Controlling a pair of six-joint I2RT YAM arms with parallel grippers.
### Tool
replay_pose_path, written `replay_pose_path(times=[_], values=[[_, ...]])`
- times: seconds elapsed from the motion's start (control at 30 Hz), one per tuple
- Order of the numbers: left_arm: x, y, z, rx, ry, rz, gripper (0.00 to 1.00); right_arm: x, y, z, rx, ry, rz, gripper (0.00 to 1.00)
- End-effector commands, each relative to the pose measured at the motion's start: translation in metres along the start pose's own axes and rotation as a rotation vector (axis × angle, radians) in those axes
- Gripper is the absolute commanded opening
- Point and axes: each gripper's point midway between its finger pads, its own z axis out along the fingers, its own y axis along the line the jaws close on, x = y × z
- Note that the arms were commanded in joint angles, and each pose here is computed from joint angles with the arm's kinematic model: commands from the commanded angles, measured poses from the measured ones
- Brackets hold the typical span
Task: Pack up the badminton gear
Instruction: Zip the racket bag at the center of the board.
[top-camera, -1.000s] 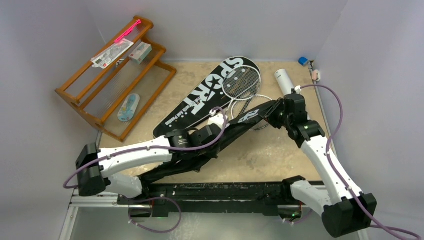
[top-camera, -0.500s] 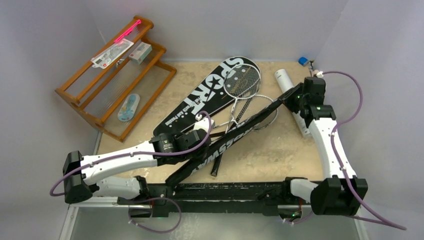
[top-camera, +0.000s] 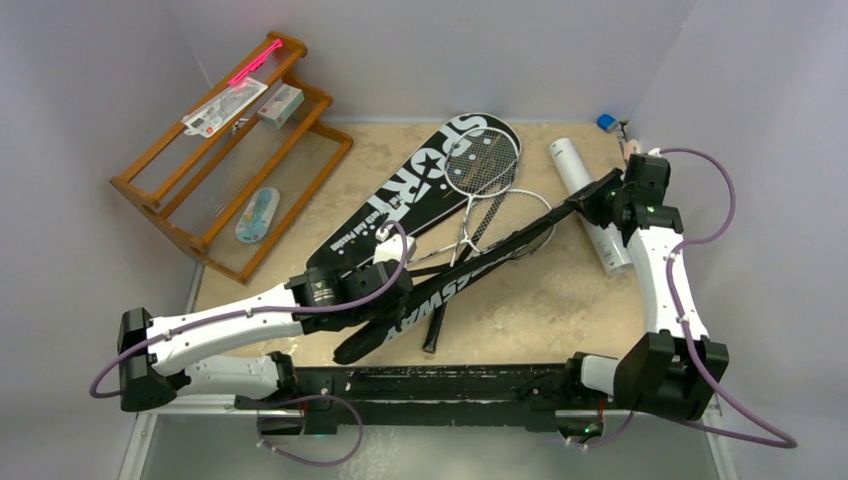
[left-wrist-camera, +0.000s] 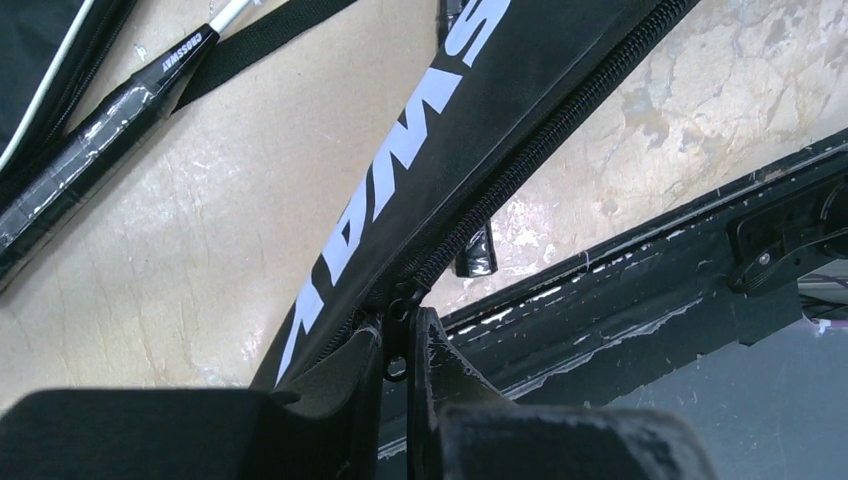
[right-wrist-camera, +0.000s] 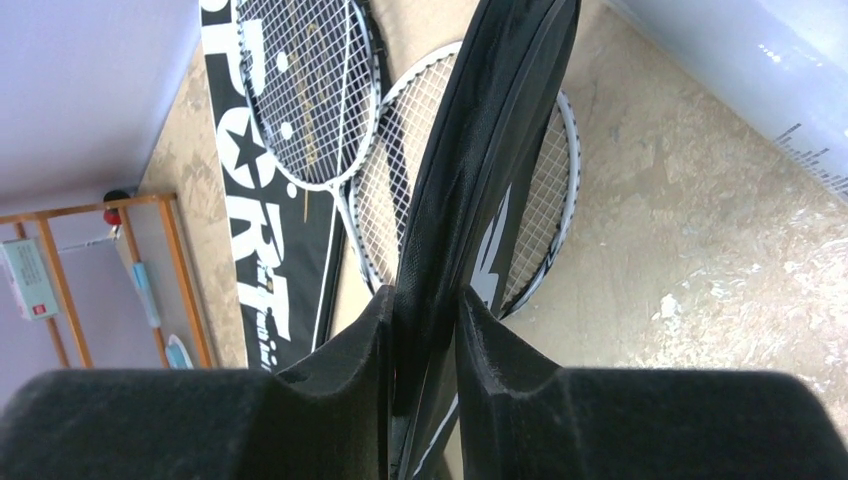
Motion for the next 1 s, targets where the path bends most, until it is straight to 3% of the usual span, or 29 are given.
replay_pose_path(times=[0.0,0.13,0.2,0.3,0.4,0.57,0.77,0.97], values=[[0.01,0.022,-0.019,-0.055,0.038,0.014,0.04,-0.047,0.019,-0.01,-0.071,-0.162,-0.05,0.2],[-0.003,-0.011,-0.024,0.109,0.007,0.016,0.47,-0.045,0.026,-0.016,-0.13,-0.183,-0.083,0.2],[-0.013,-0.031,-0.033,0.214,-0.021,0.024,0.59,-0.045,0.028,-0.02,-0.142,-0.196,-0.111,0.2],[-0.03,-0.056,-0.052,0.37,-0.092,0.042,0.7,-0.042,0.028,-0.024,-0.149,-0.187,-0.118,0.21],[-0.045,-0.063,-0.064,0.432,-0.174,0.068,0.7,-0.039,0.028,-0.028,-0.152,-0.182,-0.12,0.21],[-0.051,-0.048,-0.039,0.286,-0.192,0.151,0.63,-0.034,0.031,-0.028,-0.177,-0.156,-0.124,0.21],[-0.057,-0.037,-0.007,0.122,-0.18,0.188,0.62,-0.025,0.032,-0.025,-0.196,-0.116,-0.12,0.21],[-0.059,-0.034,0.002,0.066,-0.172,0.169,0.43,-0.023,0.031,-0.025,-0.197,-0.109,-0.114,0.21]])
